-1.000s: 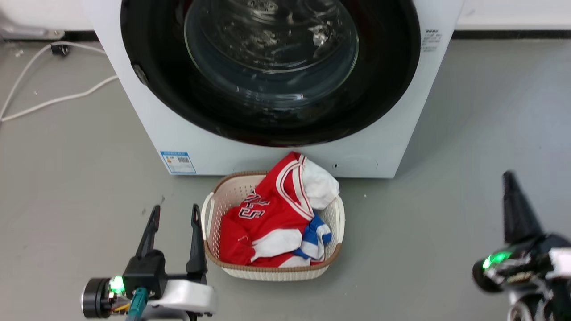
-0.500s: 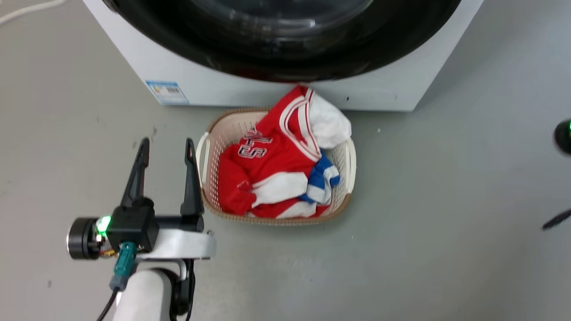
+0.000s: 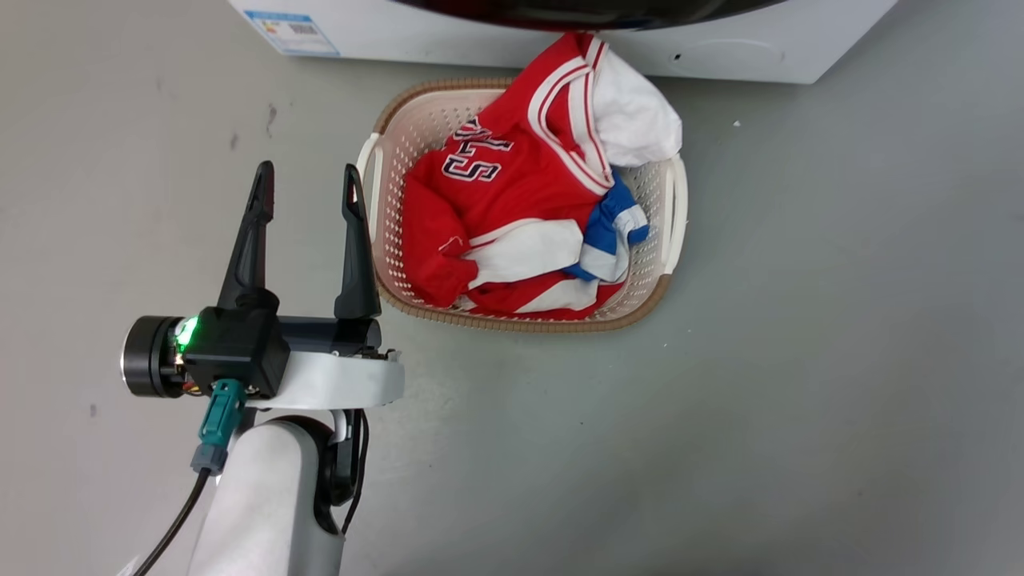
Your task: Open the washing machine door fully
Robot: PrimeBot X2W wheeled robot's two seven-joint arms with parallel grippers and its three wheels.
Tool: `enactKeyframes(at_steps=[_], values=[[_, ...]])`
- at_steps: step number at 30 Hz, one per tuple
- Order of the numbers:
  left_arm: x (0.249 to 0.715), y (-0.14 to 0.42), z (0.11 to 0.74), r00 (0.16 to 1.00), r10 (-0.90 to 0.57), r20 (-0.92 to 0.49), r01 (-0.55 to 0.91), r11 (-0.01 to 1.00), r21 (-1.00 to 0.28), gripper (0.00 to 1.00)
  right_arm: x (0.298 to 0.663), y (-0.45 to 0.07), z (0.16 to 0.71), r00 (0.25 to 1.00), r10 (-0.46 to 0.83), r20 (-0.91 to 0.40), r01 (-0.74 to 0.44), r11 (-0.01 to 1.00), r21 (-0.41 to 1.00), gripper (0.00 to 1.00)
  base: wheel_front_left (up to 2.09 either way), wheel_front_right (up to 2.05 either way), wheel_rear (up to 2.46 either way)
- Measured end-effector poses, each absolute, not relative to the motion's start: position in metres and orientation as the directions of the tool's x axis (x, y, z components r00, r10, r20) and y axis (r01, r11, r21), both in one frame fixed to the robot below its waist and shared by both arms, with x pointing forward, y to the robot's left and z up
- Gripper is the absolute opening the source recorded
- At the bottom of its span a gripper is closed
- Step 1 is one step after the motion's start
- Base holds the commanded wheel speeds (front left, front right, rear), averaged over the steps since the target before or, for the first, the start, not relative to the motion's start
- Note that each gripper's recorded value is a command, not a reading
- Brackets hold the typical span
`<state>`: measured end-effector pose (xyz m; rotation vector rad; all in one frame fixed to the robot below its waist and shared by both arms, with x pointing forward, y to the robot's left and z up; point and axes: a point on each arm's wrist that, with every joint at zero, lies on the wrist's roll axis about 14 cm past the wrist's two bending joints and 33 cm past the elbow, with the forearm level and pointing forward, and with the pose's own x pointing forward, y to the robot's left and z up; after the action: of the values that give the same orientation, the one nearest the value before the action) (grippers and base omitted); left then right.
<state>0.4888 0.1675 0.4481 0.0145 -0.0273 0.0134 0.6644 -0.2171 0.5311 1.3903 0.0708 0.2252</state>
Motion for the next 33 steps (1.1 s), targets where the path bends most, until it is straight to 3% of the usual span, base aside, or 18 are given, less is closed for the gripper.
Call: enactKeyframes(at_steps=[15,33], values=[[0.494,0.178,0.427,0.999,0.048,-0.015,-0.048,0.999,0.016,1.0,0.7,-0.153,0.508,0.893,0.448,-0.031,-0.117,0.298,0.947,0.0,0.0,0.0,0.0],[0.495,0.173,0.441,0.999,0.042,0.017,-0.042,0.999,0.0,1.0,0.668,-0.142,0.505,0.828,0.549,-0.119,-0.121,0.382,0.916,0.0,0.0,0.0,0.0]])
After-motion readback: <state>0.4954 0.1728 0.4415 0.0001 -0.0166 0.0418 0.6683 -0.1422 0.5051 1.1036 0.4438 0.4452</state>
